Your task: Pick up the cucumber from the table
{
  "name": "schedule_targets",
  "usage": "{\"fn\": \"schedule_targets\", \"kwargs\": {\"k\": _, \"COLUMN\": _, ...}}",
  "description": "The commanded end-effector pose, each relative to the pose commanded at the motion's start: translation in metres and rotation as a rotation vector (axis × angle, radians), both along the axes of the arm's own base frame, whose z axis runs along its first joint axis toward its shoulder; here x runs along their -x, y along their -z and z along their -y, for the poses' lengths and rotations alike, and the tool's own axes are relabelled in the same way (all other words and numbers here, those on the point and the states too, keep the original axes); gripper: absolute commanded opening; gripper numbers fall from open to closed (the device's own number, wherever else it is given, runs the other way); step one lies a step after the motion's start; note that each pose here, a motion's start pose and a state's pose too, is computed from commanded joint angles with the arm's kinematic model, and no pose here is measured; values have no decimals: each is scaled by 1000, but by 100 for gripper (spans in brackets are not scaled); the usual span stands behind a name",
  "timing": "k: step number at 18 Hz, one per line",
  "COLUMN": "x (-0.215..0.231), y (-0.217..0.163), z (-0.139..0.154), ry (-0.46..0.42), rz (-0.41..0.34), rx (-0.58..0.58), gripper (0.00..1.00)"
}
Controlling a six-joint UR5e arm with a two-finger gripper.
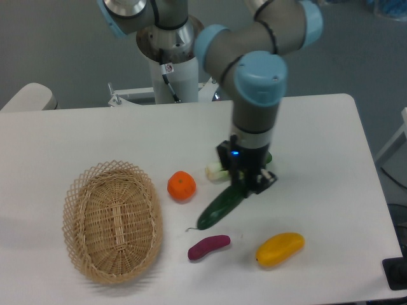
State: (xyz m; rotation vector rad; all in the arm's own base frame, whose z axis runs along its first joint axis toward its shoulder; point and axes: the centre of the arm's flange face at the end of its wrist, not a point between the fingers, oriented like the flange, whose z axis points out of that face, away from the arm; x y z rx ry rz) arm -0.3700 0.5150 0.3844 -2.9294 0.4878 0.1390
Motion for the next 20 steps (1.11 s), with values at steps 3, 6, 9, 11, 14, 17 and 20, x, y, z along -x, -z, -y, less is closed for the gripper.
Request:
{"fn": "schedule_targets", "kwargs": {"k": 3, "x": 0, "y": 4, "z": -2, "ry": 3, "rz": 3, "rx": 3, "gripper": 32}}
{"fn": "schedule_targets", "kwargs": {"k": 6, "x": 0, "y": 5, "z": -1, "ry": 6, "rz": 6, "rx": 4, "gripper": 32}}
{"fn": "schedule_targets", "kwargs": {"k": 9, "x": 2, "y": 1, "z": 2, "ry": 11, "rz": 3, "rx": 4, "gripper": 32}}
{"fn": "schedule_targets", "kwargs": {"k": 11, "x": 4, "y": -2, "z": 3, "ry": 8, "rz": -2, "rx": 0, "gripper": 32}}
{"fn": "schedule_targets", "kwargs": {"k": 14, "x": 4, "y": -2, "z": 3, "ry": 6, "rz": -2, "rx": -2, "gripper": 32}}
{"fn": "schedule_targets", "kwargs": {"k": 17, "x": 6, "y": -3, "z": 4, "ry": 3, "rz": -3, "rx": -3, "gripper": 32}}
{"fn": "schedule_targets", "kwargs": {"k": 20, "x": 7, "y": -6, "z": 4, "ry": 2, "rz": -9, "rx": -8, "gripper": 32}}
